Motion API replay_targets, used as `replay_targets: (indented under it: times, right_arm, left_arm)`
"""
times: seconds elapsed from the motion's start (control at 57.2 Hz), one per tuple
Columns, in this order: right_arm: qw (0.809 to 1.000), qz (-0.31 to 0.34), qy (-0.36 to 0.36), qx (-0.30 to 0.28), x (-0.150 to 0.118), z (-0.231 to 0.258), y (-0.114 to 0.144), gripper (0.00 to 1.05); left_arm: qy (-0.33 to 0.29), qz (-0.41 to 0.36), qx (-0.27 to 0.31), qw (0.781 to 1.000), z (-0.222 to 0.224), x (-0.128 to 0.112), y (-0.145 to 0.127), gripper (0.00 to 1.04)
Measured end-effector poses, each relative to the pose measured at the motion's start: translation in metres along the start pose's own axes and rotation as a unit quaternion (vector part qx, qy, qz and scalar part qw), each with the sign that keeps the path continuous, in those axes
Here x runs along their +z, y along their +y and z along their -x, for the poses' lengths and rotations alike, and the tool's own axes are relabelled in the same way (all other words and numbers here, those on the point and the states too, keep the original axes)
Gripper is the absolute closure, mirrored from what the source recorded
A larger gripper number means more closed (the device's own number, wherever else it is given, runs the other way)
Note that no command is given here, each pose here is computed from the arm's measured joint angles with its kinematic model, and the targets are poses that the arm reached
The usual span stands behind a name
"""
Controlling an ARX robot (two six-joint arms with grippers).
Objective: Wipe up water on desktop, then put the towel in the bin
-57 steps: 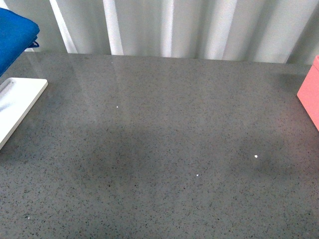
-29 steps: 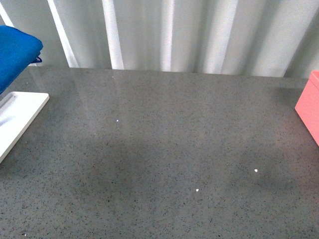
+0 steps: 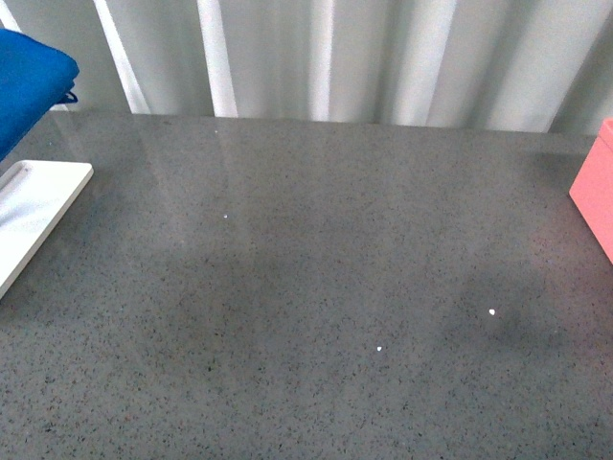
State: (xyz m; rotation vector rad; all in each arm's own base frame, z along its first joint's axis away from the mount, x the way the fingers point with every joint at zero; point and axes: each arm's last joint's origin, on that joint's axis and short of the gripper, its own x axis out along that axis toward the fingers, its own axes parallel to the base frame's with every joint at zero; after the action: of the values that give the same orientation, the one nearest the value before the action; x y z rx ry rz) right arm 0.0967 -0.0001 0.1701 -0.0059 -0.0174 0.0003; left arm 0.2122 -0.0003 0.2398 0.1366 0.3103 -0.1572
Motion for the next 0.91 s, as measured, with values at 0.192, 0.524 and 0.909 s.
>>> replay_targets:
  times: [0.192,0.524,0.909]
  right_arm:
    - [1.000,0.000,0.000,0.000,0.000,0.000,0.000,0.07]
    - [1.000,0.000,0.000,0.000,0.000,0.000,0.000,0.07]
    - [1.000,0.000,0.000,0.000,0.000,0.000,0.000,0.07]
  left_arm:
    - [0.105,0.001,0.032,0.994,-0.060,0.017,0.031,0.07]
    - [0.191,0.006,0.077,0.978,-0.119,0.026,0.077,0.07]
    - [0.203,-0.025,0.083,0.975,-0.148,0.025,0.103,0.07]
